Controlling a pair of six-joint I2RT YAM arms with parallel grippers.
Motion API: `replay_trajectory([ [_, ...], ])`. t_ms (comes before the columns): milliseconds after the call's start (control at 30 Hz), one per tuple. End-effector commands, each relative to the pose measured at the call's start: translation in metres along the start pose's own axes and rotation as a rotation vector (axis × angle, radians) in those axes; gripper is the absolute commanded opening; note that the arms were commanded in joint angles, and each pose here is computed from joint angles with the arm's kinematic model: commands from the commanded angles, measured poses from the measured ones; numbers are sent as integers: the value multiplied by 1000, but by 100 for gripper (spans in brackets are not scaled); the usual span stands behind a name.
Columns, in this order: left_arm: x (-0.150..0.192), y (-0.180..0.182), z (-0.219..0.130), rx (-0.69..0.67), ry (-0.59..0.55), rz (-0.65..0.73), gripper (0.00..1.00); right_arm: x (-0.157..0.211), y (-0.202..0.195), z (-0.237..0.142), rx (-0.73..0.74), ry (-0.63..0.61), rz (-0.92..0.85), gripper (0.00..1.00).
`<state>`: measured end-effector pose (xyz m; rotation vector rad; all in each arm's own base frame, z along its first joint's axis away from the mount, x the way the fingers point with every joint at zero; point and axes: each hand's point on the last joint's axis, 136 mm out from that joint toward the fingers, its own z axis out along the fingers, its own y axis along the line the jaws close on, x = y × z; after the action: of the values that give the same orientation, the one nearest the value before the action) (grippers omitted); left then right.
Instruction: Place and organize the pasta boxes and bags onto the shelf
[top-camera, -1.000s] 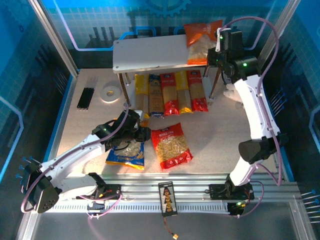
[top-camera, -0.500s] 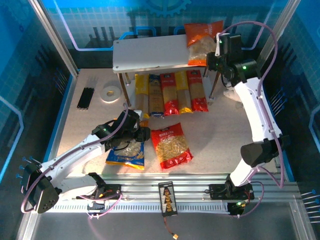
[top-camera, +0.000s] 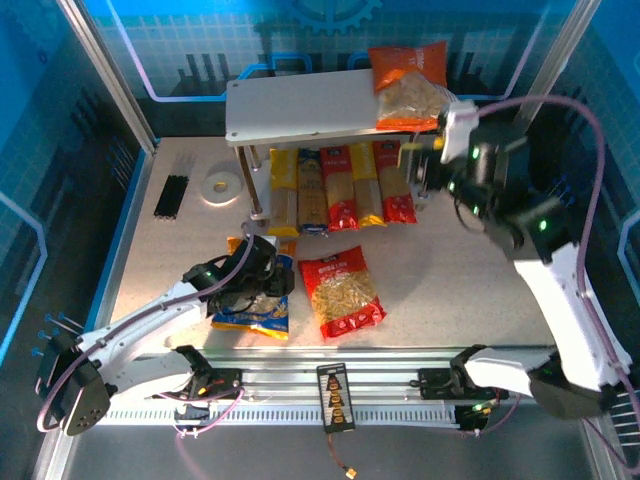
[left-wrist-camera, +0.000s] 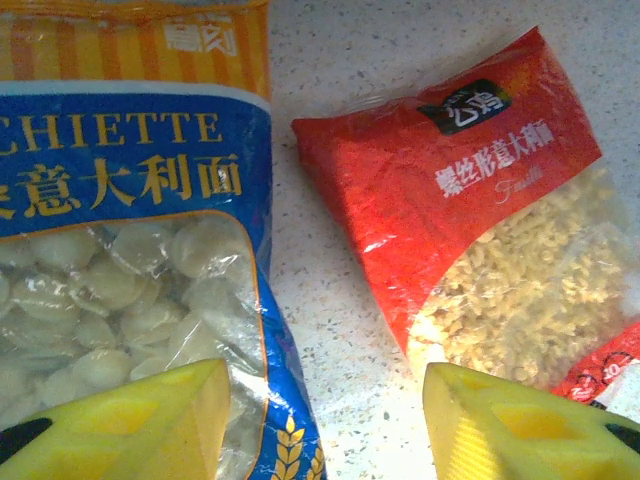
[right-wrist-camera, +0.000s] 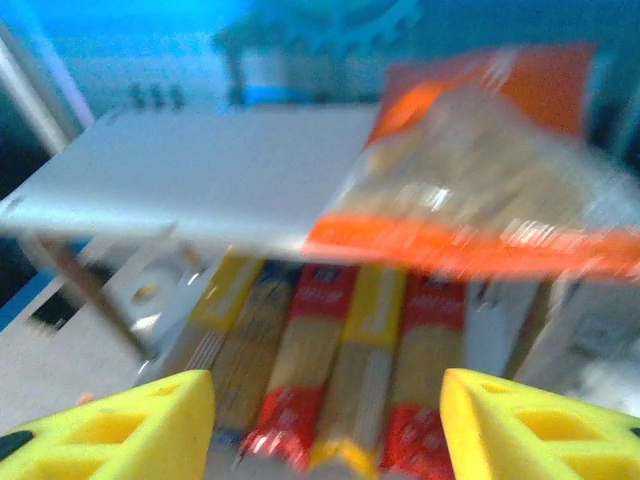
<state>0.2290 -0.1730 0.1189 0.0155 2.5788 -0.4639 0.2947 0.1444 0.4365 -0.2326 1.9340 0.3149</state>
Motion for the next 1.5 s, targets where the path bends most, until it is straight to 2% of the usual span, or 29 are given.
replay_trajectory([
  [0,-3,8,-2,-38,-50,-37,55,99,13,10,19,208,5,66],
  [100,-3,14,-2,-62,-63,-47,56,184,24,9,7,361,17,67],
  [167,-3,15,0,-71,-61,-50,57,225,32,5,4,436,17,69],
  [267,1,16,6,-75,-48,-62,57,272,42,3,12,528,-1,74],
  [333,2,15,9,-65,-45,-74,56,290,48,4,22,556,-6,77],
  [533,0,11,8,-47,-47,-72,58,315,84,26,-42,583,26,93],
  [667,0,8,7,-39,-42,-66,59,337,95,47,-8,643,-12,95],
  [767,1,9,7,-38,-40,-65,59,339,105,62,16,657,-30,100],
  [1467,5,14,7,-45,-43,-53,60,390,100,117,118,808,-74,100],
])
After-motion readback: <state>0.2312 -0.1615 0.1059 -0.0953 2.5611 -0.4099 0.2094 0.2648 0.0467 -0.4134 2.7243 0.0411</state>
